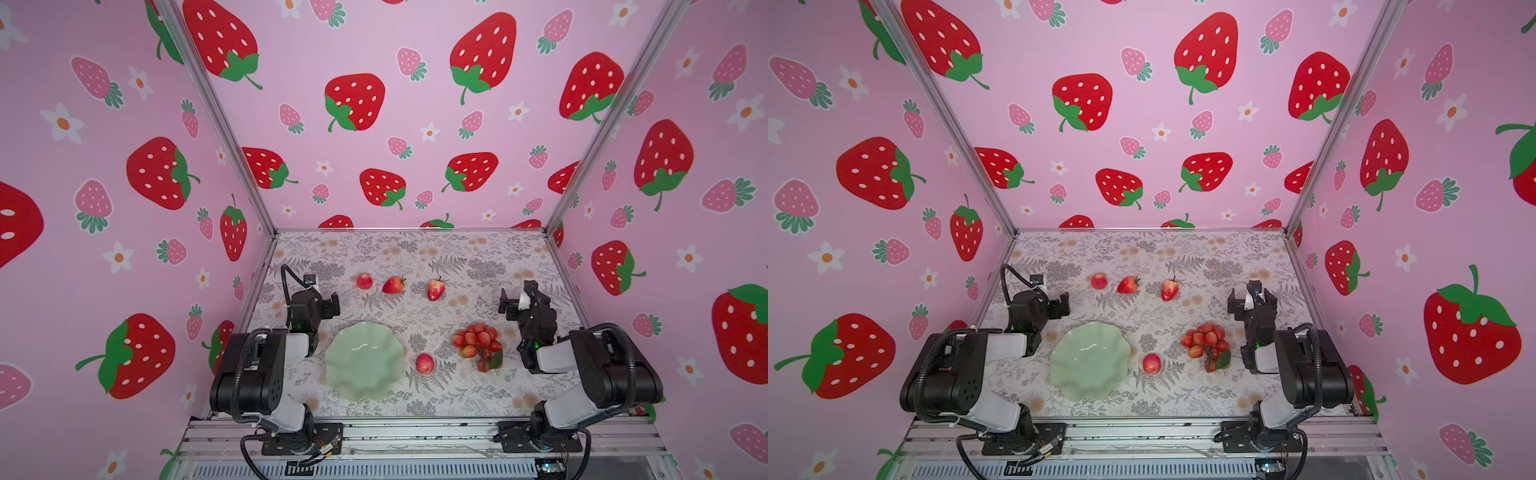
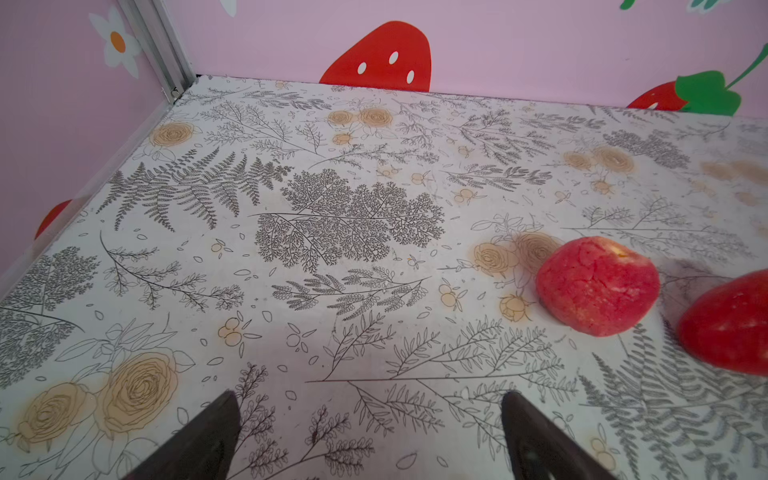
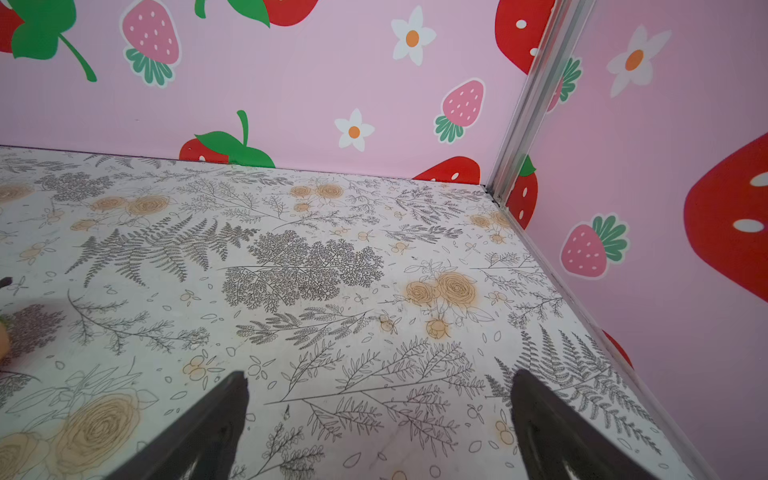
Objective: Place and organize the fake fruits in the fruit bowl
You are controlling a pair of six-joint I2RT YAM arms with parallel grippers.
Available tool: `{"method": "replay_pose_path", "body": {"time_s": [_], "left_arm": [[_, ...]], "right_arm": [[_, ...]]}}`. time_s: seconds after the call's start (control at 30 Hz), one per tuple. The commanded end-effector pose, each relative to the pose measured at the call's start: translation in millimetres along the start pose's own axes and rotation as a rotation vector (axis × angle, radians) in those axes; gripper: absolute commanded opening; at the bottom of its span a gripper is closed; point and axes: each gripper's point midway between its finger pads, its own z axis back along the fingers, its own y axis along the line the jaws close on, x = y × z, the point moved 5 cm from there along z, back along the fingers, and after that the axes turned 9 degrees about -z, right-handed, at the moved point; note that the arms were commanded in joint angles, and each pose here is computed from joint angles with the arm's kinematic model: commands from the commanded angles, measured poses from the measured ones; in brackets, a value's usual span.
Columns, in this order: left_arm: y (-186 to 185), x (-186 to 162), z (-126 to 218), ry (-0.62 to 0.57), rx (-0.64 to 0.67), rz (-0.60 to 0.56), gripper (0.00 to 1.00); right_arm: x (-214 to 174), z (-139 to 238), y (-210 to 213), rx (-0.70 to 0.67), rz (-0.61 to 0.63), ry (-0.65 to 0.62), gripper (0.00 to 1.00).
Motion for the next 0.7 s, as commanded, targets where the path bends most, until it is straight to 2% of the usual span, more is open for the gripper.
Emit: {"method": "replay_pose_path", "body": {"time_s": [0.0,0.53,0.67], "left_arm": [[0,9,-1,-0.029,0.007,-0.004,0.99],[0,9,-1,-0.030,0.005,-0.003,0.99],[4,34,14,0.002,0.020,-0.003,0.96]], "right_arm": [[3,-4,-2,-0.010,0.005,-0.006,0.99],[3,-3,-1,-0.008,0.005,-0.007,0.99],[18,11,-2,-0.013,-0.002,-0.060,1.00]]}}
